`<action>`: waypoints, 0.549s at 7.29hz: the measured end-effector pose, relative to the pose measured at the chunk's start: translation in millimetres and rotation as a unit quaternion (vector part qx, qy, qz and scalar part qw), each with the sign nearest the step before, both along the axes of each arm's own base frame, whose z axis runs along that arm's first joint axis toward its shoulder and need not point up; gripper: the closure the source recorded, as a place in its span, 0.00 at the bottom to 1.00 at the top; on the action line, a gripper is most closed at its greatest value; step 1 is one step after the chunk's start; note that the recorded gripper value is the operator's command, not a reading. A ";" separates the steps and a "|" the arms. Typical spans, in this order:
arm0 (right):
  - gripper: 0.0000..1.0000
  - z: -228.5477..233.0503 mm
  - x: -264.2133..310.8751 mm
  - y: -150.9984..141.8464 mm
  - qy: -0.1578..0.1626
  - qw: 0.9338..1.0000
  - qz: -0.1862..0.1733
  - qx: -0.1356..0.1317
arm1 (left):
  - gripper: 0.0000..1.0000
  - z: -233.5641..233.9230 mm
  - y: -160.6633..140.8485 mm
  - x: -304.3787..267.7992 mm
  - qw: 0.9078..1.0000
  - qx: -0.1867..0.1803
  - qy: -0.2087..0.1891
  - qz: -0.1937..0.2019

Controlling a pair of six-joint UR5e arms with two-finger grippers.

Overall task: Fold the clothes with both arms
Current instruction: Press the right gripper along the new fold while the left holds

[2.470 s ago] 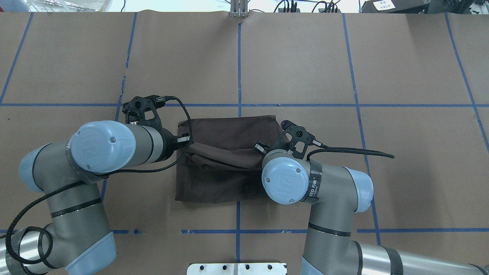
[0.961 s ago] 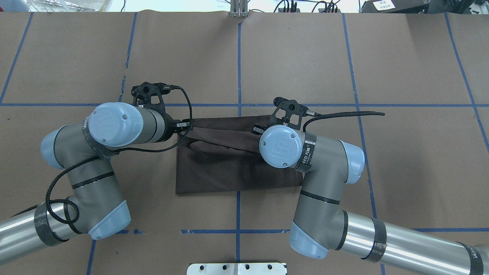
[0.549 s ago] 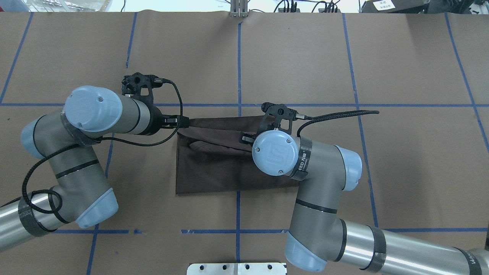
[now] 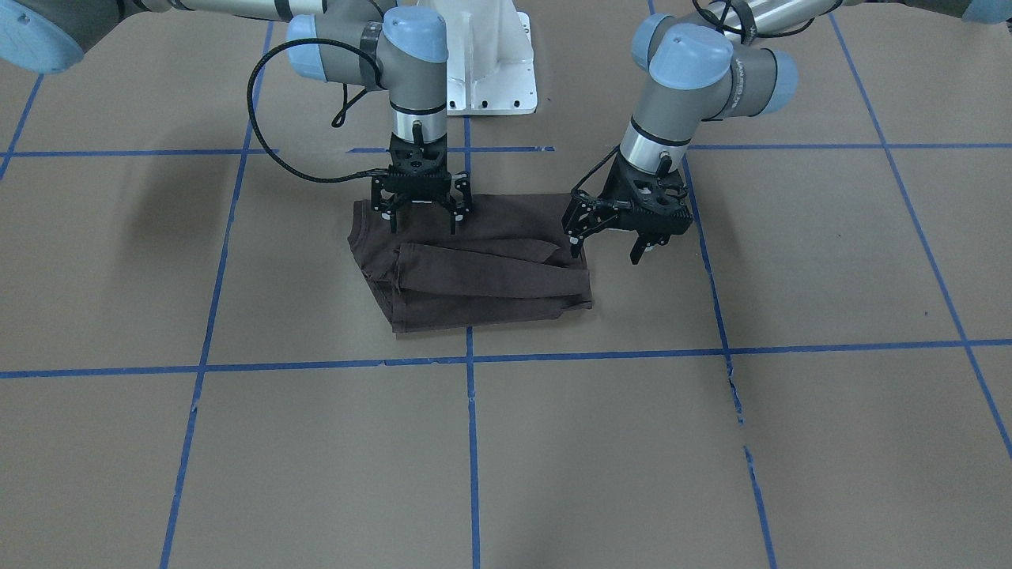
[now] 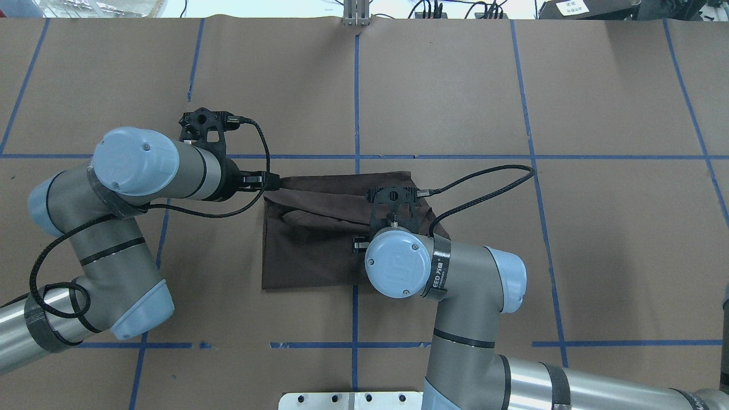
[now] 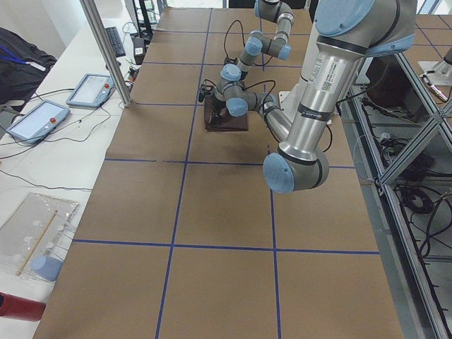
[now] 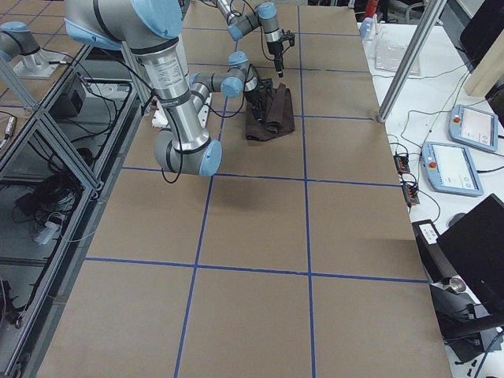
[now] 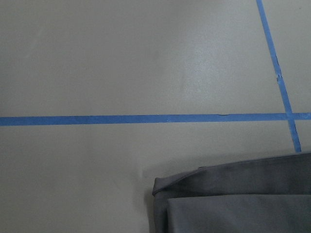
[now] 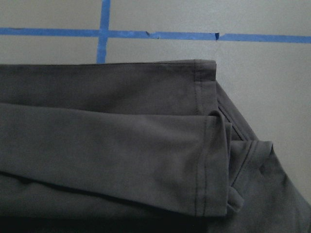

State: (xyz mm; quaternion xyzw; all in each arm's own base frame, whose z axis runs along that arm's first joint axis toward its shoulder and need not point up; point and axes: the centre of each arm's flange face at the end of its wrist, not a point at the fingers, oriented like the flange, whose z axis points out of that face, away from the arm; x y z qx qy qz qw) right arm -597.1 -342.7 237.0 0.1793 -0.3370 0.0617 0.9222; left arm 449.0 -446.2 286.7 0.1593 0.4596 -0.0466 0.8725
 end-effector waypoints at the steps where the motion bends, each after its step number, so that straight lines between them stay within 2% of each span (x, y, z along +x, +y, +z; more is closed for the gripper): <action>1: 0.00 2.3 -1.8 2.3 0.012 1.000 -0.015 0.008 | 0.00 0.1 -0.1 -0.2 1.000 0.000 0.000 -0.001; 4: 0.00 11.0 -6.7 -0.4 0.032 0.999 -0.027 0.014 | 0.00 0.2 -0.2 -0.3 1.000 -0.001 0.001 -0.001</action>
